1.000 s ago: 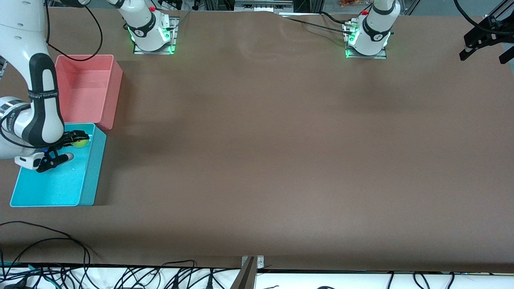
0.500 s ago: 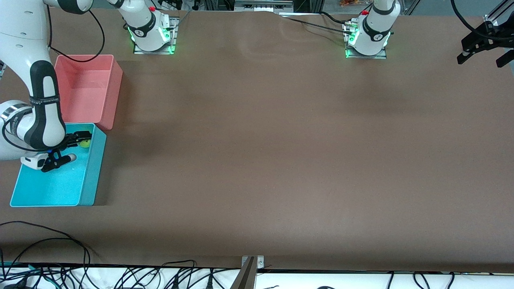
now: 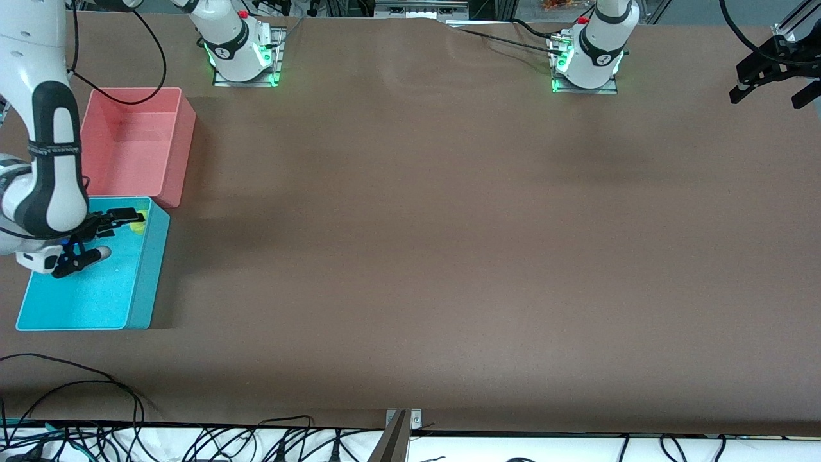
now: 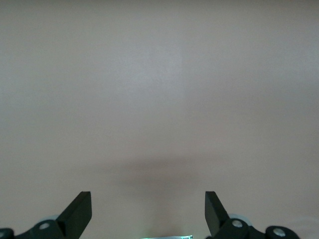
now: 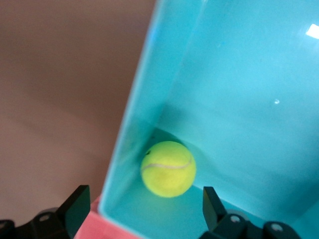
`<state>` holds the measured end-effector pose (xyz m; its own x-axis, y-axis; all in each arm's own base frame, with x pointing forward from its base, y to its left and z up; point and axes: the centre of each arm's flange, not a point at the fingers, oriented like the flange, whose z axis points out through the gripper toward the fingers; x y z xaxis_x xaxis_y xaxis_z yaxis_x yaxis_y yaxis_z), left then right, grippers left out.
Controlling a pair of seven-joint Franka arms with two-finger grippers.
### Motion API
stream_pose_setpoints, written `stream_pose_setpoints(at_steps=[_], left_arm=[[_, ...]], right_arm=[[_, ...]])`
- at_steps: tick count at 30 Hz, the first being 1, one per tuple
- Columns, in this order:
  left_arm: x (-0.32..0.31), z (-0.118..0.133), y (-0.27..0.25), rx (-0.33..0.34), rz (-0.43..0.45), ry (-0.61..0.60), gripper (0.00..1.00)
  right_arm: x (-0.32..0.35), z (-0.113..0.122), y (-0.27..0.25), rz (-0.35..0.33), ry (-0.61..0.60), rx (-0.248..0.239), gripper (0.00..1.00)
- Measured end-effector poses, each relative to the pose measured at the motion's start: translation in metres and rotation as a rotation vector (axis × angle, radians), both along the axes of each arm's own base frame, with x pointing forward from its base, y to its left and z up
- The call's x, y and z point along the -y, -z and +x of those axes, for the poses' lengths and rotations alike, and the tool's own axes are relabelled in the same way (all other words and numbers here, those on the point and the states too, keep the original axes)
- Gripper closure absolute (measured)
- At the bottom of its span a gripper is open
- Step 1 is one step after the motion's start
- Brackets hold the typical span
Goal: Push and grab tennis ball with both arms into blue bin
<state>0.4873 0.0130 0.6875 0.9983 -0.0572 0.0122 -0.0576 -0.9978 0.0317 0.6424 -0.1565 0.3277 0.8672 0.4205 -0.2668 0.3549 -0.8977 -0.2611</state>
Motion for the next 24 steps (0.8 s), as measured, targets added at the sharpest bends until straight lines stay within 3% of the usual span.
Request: stream_pose_setpoints(at_steps=[7, 14, 24], left_arm=[[0.0, 0.0, 0.0, 0.0, 0.0, 0.0, 0.0], [0.0, 0.0, 0.0, 0.001, 0.0, 0.0, 0.0], [0.0, 0.0, 0.0, 0.001, 0.0, -0.001, 0.0]], right_arm=[[-0.046, 0.018, -0.054, -0.025, -0.017, 0.004, 0.0], [-0.105, 0.03, -0.081, -0.097, -0.022, 0.029, 0.0], [-0.185, 0.012, -0.145, -0.258, 0.11, 0.081, 0.0]])
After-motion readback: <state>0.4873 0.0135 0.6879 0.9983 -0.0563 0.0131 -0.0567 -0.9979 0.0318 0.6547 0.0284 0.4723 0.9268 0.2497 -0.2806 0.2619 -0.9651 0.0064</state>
